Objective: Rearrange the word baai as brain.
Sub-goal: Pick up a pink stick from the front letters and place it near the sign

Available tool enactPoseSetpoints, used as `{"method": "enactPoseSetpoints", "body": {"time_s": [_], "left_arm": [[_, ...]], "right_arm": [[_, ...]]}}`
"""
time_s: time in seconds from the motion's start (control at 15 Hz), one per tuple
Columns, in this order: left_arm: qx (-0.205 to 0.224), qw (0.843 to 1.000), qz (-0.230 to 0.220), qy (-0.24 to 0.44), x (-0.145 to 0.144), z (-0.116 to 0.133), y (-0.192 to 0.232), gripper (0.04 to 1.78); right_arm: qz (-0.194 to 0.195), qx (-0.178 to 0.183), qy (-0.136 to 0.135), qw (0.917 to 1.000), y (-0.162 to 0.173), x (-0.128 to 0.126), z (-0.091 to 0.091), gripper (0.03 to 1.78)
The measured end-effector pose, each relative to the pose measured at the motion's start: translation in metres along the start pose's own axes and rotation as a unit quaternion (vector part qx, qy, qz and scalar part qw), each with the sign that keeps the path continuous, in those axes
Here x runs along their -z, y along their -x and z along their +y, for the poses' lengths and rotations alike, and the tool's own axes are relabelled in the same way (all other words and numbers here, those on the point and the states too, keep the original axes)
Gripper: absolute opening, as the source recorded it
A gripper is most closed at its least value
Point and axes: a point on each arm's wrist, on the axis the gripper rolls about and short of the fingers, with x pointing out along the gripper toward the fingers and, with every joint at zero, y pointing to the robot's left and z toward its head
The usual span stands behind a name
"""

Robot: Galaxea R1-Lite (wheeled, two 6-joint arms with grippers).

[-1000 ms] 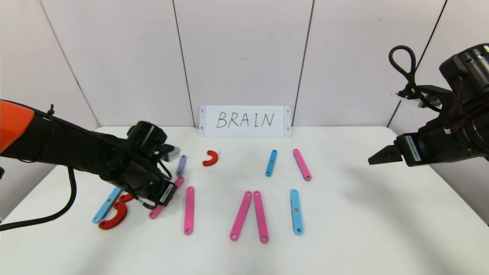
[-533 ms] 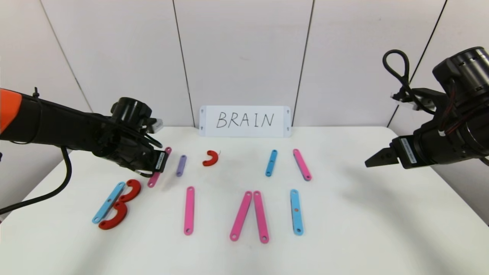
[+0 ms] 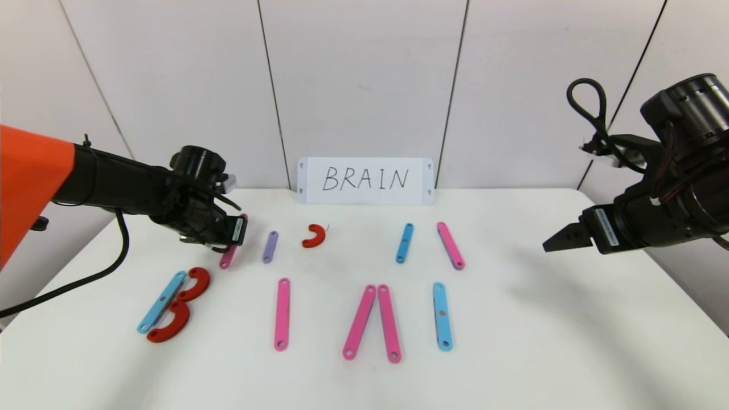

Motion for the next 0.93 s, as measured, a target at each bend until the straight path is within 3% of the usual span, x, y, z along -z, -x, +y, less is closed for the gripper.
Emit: {"method": "enactPoseSetpoints", "body": {"time_s": [0.2,0.93], "left_arm": [[-0.002,0.999,-0.004,0.041,-0.007,0.002,-0.014,0.28],[-0.013,0.998,0.003,0.058,-0.010,0.015,-0.021,0.30]], "right_arm": [[0.000,0.000,0.001,1.0000,0.000,0.000,0.000,1.74],[0.004,-0.003,0.007,1.0000,-0.002,0.001,0.003,1.74]]}}
